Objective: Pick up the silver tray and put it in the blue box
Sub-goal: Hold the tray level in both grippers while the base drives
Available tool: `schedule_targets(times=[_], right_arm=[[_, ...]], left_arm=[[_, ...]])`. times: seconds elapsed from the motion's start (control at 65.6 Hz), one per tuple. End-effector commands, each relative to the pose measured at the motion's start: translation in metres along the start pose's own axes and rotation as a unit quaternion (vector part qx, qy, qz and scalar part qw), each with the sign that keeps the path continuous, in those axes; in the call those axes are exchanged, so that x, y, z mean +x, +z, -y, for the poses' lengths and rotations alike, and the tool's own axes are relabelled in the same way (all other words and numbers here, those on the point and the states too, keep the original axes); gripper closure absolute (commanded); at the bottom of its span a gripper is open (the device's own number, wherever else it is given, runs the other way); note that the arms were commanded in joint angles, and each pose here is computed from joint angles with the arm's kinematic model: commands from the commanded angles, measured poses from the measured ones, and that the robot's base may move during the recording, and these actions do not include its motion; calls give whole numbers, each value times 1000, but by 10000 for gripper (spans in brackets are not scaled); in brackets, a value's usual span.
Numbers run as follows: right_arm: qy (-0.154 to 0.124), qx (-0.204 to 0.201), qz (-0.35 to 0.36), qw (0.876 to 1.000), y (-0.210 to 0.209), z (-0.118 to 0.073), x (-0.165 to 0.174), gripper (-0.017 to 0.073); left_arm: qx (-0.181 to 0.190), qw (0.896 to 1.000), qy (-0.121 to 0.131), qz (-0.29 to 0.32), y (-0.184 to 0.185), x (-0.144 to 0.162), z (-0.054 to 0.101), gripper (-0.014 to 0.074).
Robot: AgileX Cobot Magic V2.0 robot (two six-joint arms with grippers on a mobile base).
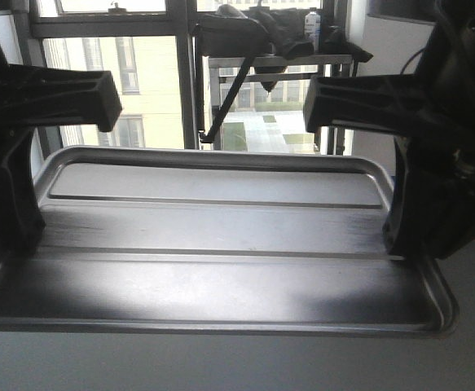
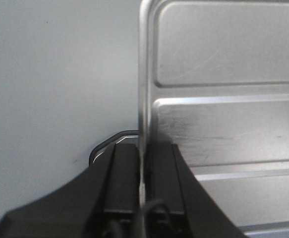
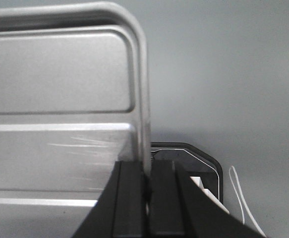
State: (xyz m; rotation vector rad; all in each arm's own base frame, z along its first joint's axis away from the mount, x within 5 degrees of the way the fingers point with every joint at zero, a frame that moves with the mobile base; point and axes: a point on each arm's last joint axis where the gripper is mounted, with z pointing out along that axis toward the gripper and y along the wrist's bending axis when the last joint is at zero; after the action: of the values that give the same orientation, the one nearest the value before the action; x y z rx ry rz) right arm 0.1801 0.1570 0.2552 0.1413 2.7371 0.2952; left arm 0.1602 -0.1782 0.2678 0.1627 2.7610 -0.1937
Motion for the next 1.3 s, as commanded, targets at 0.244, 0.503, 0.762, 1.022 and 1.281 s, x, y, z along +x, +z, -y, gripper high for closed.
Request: schedule_targets(times=[0.244, 0.503, 0.762, 1.022, 1.281], right_arm=[[-11, -16, 35, 999, -14, -1, -8, 502], [-11, -16, 35, 999, -14, -1, -8, 502], [-11, -16, 35, 999, -14, -1, -8, 502], [-11, -16, 35, 999, -14, -1, -8, 502], [-11, -16, 35, 999, -14, -1, -8, 502]], left_arm=[[10, 1000, 4, 22, -13, -4, 0, 599], [10, 1000, 4, 22, -13, -4, 0, 599], [10, 1000, 4, 22, -13, -4, 0, 599], [10, 1000, 4, 22, -13, -4, 0, 599], [10, 1000, 4, 22, -13, -4, 0, 599]])
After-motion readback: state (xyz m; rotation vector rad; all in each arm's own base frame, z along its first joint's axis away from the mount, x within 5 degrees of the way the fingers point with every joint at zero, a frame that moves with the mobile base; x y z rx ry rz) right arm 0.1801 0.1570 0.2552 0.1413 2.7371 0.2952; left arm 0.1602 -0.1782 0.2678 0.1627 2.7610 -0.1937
